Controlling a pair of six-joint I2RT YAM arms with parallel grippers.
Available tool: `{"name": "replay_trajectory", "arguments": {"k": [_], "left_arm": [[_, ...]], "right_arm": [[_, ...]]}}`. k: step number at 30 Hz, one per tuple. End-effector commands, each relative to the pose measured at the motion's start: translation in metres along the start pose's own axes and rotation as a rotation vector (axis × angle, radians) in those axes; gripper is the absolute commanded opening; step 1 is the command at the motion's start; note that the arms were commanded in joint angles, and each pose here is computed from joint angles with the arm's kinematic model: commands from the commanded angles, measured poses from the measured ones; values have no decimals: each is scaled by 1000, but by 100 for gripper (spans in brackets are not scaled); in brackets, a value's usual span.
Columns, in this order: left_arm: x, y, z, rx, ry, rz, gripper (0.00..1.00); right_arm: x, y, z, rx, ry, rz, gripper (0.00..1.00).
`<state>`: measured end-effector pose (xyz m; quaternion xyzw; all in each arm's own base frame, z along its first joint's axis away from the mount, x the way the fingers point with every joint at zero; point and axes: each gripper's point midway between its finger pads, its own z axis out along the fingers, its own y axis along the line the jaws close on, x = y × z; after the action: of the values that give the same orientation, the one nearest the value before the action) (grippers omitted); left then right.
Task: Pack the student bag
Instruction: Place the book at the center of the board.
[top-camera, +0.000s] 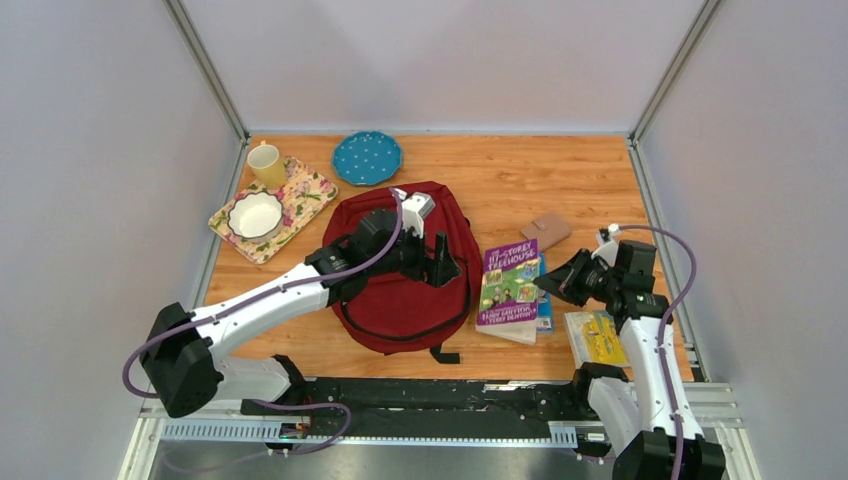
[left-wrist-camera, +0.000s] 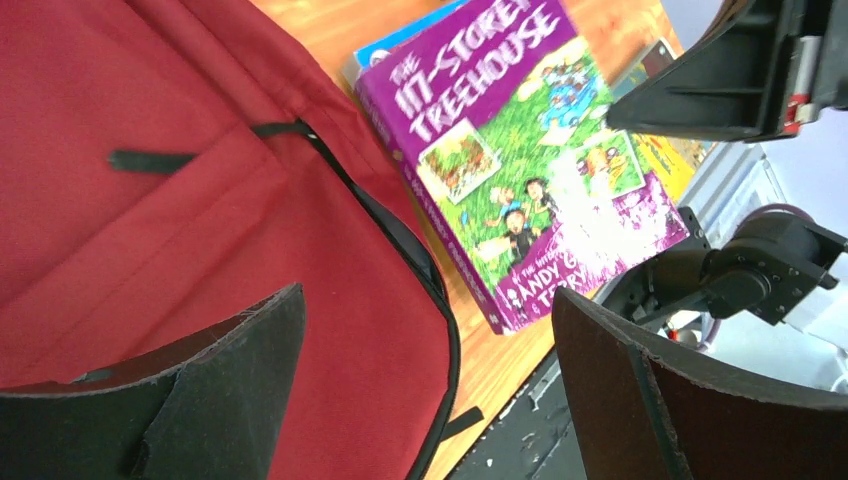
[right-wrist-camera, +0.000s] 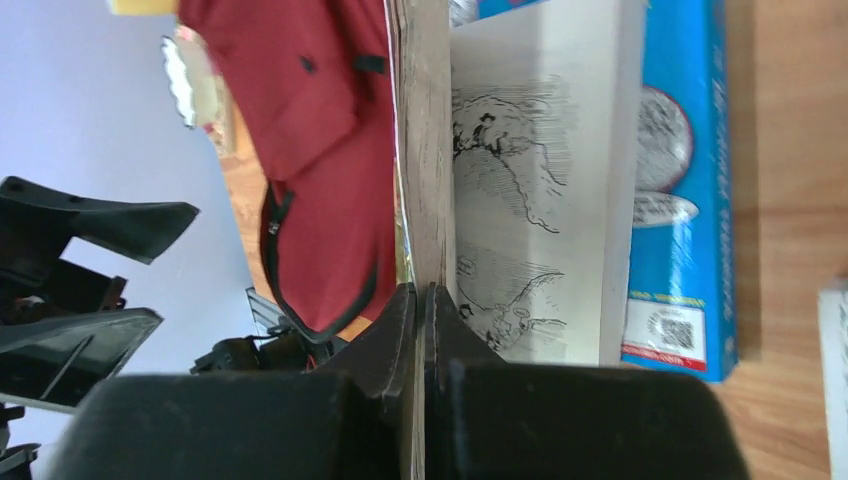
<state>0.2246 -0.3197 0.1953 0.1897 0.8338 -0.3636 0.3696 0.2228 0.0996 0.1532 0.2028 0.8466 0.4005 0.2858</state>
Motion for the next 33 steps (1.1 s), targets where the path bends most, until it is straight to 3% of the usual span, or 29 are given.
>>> {"name": "replay_trajectory", "arguments": {"k": [1, 2, 5, 6, 7, 9, 14, 25, 33], "left_arm": [[21, -11, 17, 94, 71, -64, 99], [26, -11, 20, 98, 88, -71, 99], [44, -8, 28, 107, 159, -100, 99], [47, -9, 29, 112, 171, -105, 98], [52, -9, 30, 119, 189, -113, 98], [56, -8, 31, 120, 199, -116, 98], [61, -14, 33, 140, 228, -119, 97], [74, -32, 38, 131, 305, -48, 95], [81, -42, 47, 193, 327, -45, 93]], "right_arm": [[11, -24, 8, 49, 6, 14, 0], [13, -29, 10, 61, 15, 24, 0], [20, -38, 13, 89, 58, 48, 44], [16, -44, 12, 138, 44, 44, 56], [17, -47, 9, 162, 46, 30, 61], [9, -41, 6, 161, 17, 3, 86], [5, -52, 5, 228, -1, 16, 87], [8, -34, 15, 151, 75, 30, 87], [14, -55, 19, 238, 63, 69, 87]]}}
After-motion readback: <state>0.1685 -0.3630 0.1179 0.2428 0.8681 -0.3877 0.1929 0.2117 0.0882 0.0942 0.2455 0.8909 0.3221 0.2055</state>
